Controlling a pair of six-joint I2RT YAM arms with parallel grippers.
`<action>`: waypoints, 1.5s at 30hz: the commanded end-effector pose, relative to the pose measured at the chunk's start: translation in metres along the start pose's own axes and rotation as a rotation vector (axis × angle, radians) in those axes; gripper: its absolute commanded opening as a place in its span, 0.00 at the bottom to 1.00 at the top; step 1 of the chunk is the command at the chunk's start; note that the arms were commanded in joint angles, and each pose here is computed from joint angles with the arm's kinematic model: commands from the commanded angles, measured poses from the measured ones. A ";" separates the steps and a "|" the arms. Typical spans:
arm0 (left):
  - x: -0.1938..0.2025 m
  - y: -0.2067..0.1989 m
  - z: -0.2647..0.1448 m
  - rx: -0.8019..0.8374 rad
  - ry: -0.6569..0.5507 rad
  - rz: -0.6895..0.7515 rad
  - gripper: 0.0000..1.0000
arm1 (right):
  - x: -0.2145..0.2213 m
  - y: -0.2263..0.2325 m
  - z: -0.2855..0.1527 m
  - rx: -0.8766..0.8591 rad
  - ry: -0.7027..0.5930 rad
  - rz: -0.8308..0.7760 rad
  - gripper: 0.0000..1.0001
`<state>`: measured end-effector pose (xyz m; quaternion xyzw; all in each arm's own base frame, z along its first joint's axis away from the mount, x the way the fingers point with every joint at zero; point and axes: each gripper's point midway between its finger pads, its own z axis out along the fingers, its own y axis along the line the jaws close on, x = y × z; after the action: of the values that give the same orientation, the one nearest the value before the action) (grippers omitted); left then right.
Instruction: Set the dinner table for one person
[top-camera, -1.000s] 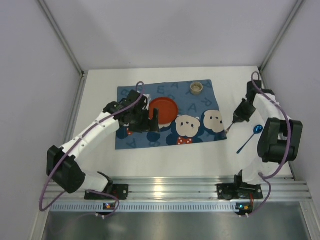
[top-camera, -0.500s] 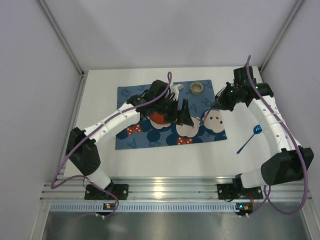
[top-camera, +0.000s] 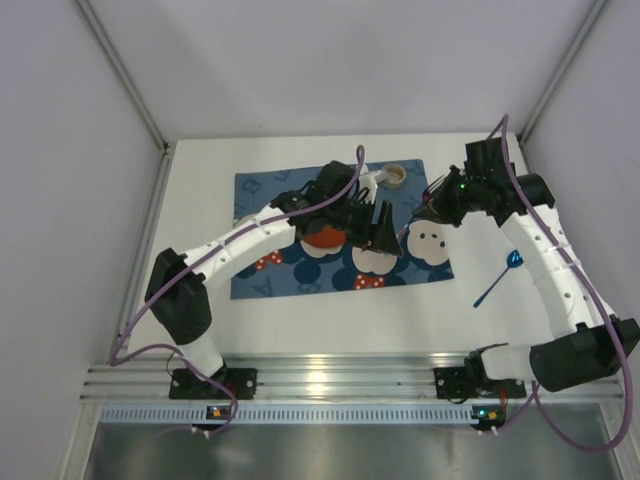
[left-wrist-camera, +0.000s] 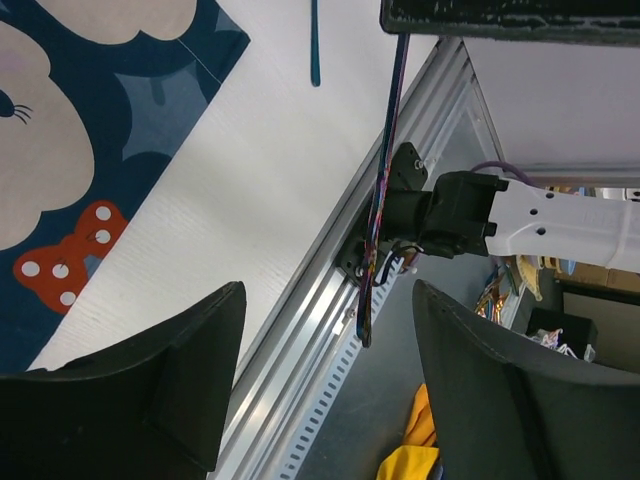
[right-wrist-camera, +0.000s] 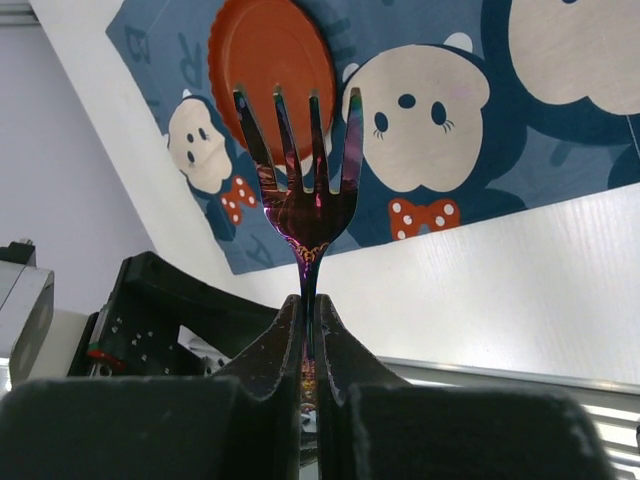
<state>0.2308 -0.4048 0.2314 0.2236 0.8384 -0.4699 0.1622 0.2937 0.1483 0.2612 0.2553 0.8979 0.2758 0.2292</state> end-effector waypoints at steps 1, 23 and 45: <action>-0.014 -0.017 -0.001 0.061 -0.046 0.046 0.72 | 0.011 0.016 -0.013 -0.057 0.010 0.004 0.00; 0.022 0.103 -0.097 -0.055 -0.200 -0.228 0.00 | 0.017 0.027 0.000 -0.050 0.001 -0.106 0.77; 0.017 0.308 -0.164 -0.271 -0.374 -0.581 0.00 | 0.035 0.000 0.027 0.019 0.114 -0.136 0.75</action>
<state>0.3369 -0.1280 0.0732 -0.1620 0.8836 -0.4133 0.1492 0.2830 0.1787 0.2323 0.1907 0.9258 0.2633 0.1928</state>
